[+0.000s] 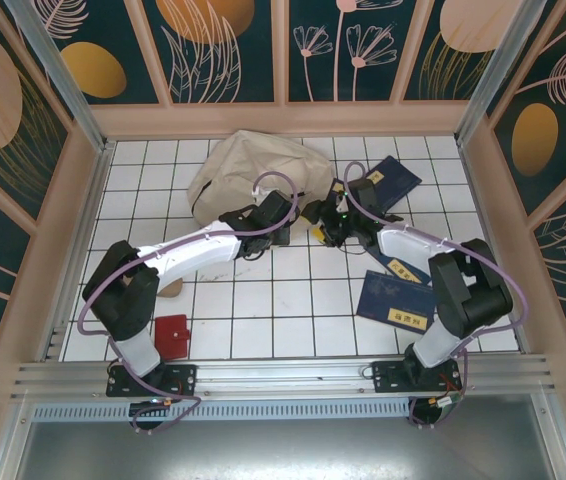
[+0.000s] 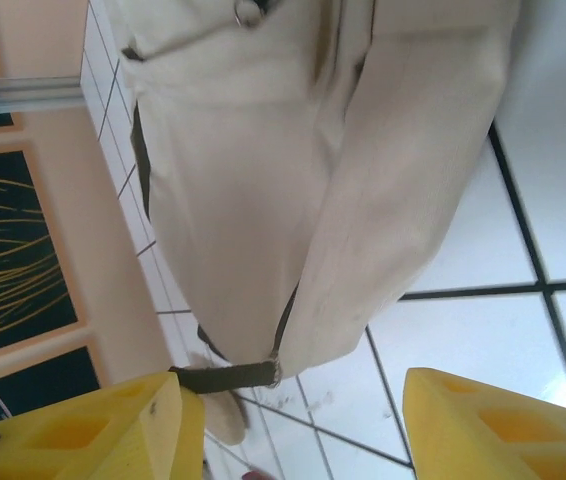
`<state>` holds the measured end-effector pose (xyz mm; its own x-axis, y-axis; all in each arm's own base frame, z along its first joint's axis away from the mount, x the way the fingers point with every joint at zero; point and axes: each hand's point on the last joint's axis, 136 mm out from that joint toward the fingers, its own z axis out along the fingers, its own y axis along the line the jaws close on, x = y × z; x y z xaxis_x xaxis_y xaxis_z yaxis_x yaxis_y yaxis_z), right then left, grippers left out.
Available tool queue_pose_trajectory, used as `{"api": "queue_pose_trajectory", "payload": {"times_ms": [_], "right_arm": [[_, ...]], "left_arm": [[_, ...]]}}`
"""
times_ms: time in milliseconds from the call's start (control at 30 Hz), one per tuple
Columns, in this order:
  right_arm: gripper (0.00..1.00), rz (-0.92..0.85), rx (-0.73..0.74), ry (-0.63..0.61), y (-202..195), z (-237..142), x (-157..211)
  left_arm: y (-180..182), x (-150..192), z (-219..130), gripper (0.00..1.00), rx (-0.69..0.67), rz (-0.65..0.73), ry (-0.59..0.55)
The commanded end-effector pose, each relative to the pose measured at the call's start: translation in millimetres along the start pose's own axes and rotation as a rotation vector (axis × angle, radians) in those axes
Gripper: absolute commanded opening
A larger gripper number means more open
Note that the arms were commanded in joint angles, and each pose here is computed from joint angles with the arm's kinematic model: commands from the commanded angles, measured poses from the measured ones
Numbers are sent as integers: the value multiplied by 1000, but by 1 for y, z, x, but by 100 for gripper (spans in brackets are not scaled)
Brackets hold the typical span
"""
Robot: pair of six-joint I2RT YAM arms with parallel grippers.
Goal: Pack the student bag
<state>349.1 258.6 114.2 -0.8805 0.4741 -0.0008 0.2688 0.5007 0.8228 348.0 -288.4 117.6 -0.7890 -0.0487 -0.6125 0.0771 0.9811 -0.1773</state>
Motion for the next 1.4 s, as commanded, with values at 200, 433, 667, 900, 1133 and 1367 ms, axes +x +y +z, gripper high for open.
{"api": "queue_pose_trajectory", "payload": {"times_ms": [200,433,667,900,1133,1367], "right_arm": [[51,74,-2,58,1,37,8],[34,88,53,47,-18,55,3],[7,67,115,-33,-36,51,-15],[5,56,141,-87,-45,35,-32],[5,14,95,-60,-28,36,-31],[3,-36,78,-35,-26,37,-17]], "left_arm": [[1,-15,-10,0,-3,7,-50],[10,-26,-24,0,-38,5,-93],[30,-23,-23,0,-145,8,-93],[46,-17,-27,0,-213,32,-82],[25,-14,-18,18,17,-126,10],[6,-24,6,47,106,-221,76]]}}
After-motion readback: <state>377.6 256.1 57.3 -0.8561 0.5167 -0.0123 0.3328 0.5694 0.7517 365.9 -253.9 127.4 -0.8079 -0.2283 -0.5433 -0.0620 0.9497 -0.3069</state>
